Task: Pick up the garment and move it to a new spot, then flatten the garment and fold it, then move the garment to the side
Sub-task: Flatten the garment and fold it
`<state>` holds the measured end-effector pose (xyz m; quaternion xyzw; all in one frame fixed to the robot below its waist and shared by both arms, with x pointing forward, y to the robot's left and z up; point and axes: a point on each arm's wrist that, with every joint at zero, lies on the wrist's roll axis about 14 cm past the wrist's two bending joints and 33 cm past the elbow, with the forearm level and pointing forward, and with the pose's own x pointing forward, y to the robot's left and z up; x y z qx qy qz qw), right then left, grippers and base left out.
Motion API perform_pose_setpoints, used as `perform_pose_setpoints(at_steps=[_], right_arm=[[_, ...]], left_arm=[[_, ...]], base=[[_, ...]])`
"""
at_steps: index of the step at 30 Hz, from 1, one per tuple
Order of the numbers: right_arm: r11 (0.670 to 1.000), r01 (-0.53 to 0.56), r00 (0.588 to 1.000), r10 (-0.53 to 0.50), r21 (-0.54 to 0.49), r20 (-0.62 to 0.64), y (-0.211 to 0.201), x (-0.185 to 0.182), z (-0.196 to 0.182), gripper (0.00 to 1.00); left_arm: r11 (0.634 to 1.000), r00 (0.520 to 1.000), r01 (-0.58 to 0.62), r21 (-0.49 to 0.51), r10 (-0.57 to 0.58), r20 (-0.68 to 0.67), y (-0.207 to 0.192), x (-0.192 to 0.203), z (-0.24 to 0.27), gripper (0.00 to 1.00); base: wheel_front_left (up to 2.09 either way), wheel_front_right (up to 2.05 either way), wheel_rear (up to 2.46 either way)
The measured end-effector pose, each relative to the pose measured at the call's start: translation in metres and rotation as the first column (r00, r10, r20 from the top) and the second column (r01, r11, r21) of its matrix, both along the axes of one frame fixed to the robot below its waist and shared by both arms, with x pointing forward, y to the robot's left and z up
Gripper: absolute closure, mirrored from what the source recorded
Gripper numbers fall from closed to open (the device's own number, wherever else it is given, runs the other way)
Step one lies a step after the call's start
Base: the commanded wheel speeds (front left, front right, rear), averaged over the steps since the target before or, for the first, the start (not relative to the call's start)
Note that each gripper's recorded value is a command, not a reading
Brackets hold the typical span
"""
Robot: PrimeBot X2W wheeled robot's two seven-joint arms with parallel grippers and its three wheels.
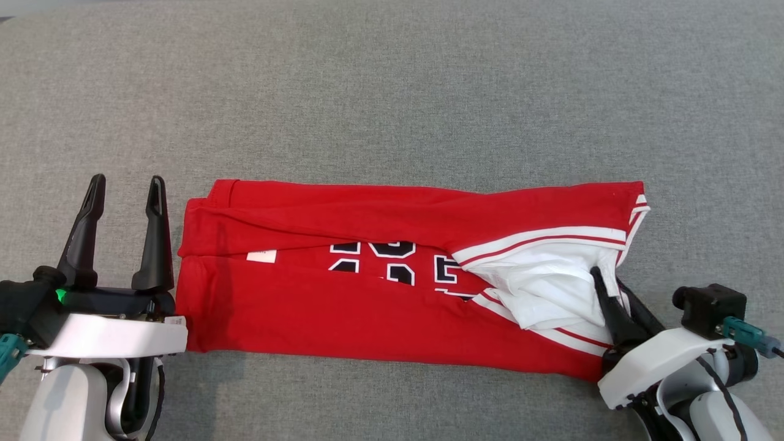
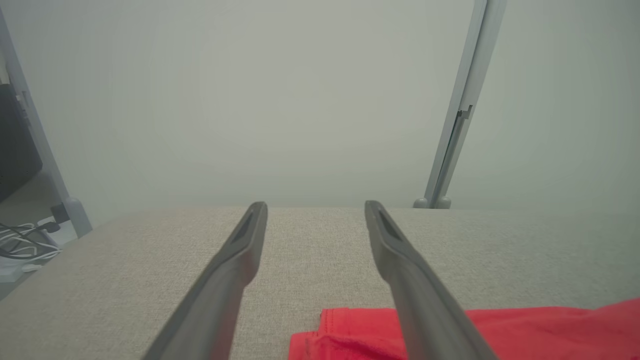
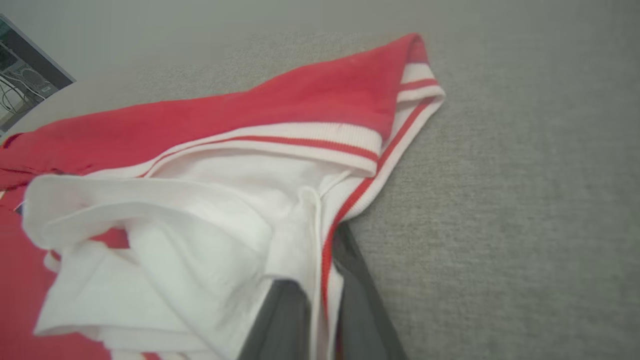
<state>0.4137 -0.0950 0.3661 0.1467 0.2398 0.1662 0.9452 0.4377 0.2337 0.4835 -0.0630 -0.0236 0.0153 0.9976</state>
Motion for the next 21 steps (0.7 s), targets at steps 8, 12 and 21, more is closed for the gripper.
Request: perform_pose_setpoints(at_steps=[8, 12, 21], right_arm=[[0.996, 0.08, 0.994, -0.077, -0.032, 0.077, -0.035, 0.013, 0.017, 1.0], [0.983, 0.165, 0.981, -0.156, -0.078, 0.112, -0.073, 0.014, 0.024, 1.0], [0.945, 0.295, 0.947, -0.268, -0.145, 0.18, -0.134, 0.01, 0.044, 1.0]], left_arm=[[1.0, 1.0, 0.014, -0.001, -0.014, 0.012, -0.004, 0.008, 0.001, 0.0], [1.0, 1.0, 0.024, -0.006, -0.024, 0.013, -0.009, 0.011, 0.0, 0.0], [0.999, 0.999, 0.046, -0.011, -0.046, 0.024, -0.016, 0.019, 0.0, 0.0]], base=[[0.0, 0.0, 0.0], [0.0, 0.0, 0.0], [0.0, 0.0, 0.0]])
